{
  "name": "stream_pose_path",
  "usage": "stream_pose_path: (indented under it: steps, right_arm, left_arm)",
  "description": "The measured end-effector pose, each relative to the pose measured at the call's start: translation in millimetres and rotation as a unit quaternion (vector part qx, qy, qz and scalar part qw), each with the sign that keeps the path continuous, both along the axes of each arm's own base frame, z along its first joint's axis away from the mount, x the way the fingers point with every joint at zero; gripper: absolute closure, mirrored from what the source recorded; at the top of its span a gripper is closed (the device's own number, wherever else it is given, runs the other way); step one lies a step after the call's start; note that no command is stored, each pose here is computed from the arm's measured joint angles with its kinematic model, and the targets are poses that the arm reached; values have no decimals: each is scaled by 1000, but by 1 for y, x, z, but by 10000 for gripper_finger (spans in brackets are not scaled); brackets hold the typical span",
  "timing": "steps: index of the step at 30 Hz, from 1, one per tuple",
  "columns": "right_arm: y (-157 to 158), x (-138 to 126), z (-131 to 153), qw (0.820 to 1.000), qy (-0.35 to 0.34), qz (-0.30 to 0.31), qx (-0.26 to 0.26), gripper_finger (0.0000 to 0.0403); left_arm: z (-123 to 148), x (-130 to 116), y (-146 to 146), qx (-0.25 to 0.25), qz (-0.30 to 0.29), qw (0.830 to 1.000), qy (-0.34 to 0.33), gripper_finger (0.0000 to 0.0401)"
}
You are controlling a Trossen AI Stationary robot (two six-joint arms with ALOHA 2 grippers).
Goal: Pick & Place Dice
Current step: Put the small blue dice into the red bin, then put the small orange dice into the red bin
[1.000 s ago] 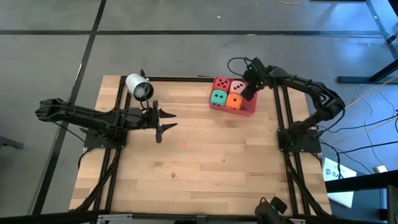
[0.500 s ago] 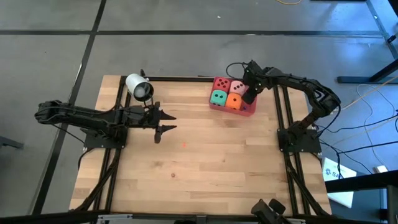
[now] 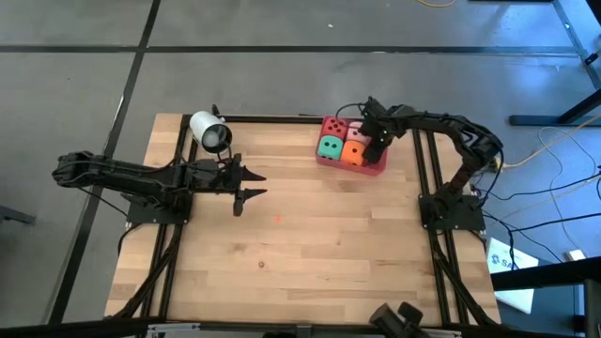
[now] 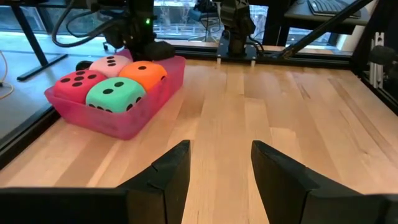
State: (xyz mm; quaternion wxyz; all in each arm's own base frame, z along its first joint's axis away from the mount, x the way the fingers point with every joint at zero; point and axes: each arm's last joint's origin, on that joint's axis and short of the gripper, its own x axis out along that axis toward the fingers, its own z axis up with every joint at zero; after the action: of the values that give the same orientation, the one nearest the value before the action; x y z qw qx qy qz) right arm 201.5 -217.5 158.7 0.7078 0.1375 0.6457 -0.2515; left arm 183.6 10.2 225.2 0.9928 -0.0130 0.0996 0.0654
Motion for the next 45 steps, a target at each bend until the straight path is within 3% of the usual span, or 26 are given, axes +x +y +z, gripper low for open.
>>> stream_pose_path:
  steps: [13, 32, 45]
  right_arm:
    - [7, 3, -3, 999, 23, 43, 15, 328]
    - [9, 1, -3, 997, 30, 59, 29, 325]
    - [9, 1, -3, 997, 32, 61, 27, 237]
  left_arm:
    - [0, 0, 0, 0, 1, 1000, 0, 242]
    - [0, 0, 0, 0, 1, 1000, 0, 249]
    - [0, 0, 0, 0, 1, 1000, 0, 249]
